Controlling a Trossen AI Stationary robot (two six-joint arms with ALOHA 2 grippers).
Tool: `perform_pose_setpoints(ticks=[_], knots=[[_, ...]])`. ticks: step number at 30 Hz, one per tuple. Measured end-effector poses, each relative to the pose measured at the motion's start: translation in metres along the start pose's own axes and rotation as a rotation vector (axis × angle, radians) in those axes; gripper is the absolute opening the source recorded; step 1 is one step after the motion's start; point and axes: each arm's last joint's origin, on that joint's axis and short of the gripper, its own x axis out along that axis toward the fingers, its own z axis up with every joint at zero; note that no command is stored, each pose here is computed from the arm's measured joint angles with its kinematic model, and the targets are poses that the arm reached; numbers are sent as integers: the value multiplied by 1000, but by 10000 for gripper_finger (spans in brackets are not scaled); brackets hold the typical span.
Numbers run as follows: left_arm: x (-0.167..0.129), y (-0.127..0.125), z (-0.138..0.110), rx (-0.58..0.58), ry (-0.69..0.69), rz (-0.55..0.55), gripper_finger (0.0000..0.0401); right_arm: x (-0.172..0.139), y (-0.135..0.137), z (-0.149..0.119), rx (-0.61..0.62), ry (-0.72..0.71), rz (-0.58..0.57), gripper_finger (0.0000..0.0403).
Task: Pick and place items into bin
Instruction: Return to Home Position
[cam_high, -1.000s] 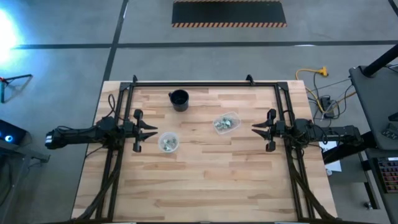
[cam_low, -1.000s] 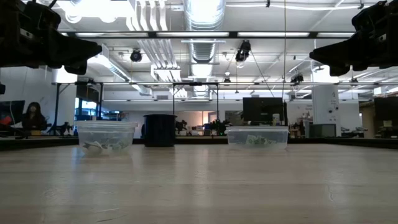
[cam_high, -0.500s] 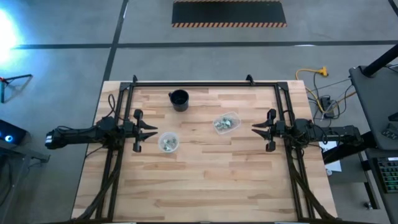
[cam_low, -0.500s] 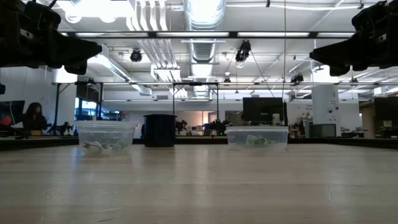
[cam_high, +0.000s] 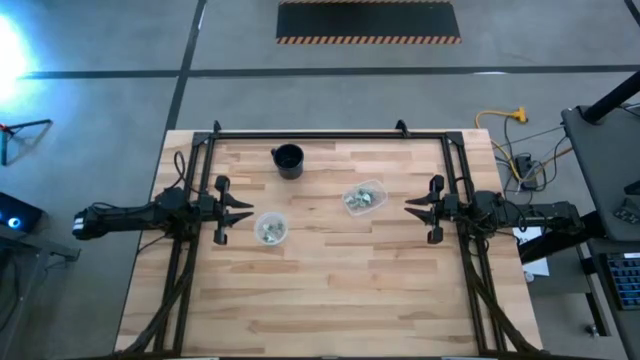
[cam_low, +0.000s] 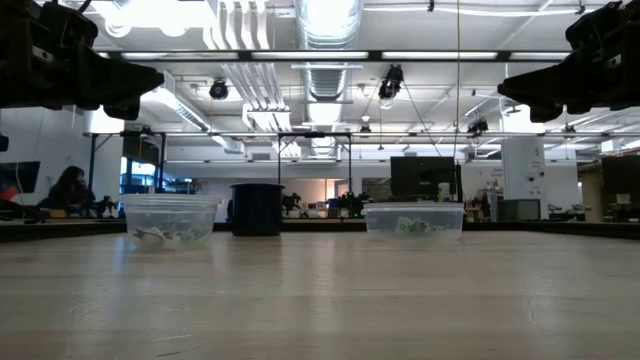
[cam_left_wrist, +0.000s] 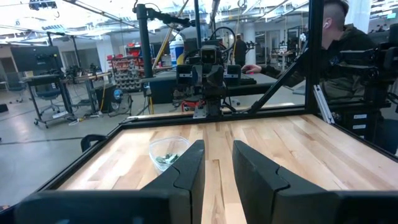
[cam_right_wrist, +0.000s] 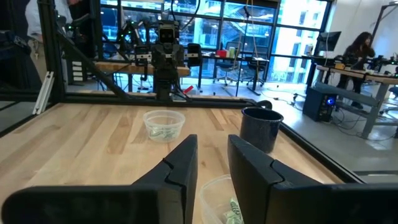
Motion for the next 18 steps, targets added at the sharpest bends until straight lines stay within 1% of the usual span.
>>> perform_pose_setpoints(ticks=[8,18], knots=[[0,0,0,0,0,0,66,0,0,0,0,0,0,69],[0,0,0,0,0,0,66,0,0,0,0,0,0,68]])
